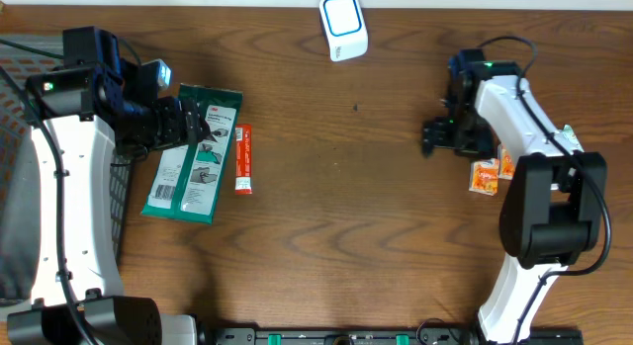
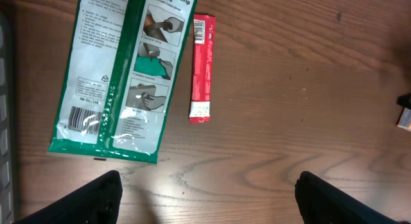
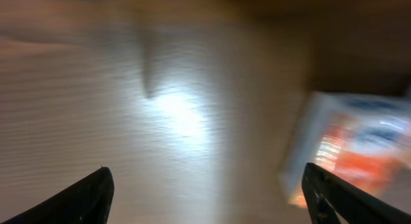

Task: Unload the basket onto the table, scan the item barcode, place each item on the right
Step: 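Release the tissue pack and move the right gripper left toward the red tube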

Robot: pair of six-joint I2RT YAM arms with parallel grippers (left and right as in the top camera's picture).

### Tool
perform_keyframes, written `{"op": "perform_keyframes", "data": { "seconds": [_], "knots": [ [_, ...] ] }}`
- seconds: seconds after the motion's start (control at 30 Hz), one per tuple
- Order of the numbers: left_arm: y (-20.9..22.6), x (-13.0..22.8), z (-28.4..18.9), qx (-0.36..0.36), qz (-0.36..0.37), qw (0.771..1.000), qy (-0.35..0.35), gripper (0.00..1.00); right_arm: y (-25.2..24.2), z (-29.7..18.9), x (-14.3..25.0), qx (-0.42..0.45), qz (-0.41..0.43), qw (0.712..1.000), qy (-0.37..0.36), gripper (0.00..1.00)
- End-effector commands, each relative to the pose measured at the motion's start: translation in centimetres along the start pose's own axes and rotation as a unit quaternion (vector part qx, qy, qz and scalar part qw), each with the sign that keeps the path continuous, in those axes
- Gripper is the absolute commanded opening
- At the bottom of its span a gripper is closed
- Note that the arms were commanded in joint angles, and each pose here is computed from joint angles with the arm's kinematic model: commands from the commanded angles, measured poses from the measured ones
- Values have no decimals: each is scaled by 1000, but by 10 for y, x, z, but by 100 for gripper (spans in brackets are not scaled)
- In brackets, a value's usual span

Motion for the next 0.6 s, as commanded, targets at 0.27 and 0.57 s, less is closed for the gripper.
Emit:
{"op": "perform_keyframes", "data": {
  "seconds": [0.27,0.57],
  "knots": [
    [-2,1,-4,2,-1,1000,-5,87,94,-4,27,-89,-107,990,-17,97],
    [-2,1,-4,2,-1,1000,-5,87,164,-7,61,-119,-133,982,-53,99]
  ]
}}
Point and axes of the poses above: each gripper's point midway between its finger pads, its own z axis out along the fingers, its own y axis along the line the jaws close on, x = y × z, the point moved 5 cm from there along -z, back along the fingers, and after that the axes turned 11 degrees about z, right-handed, at the moved point
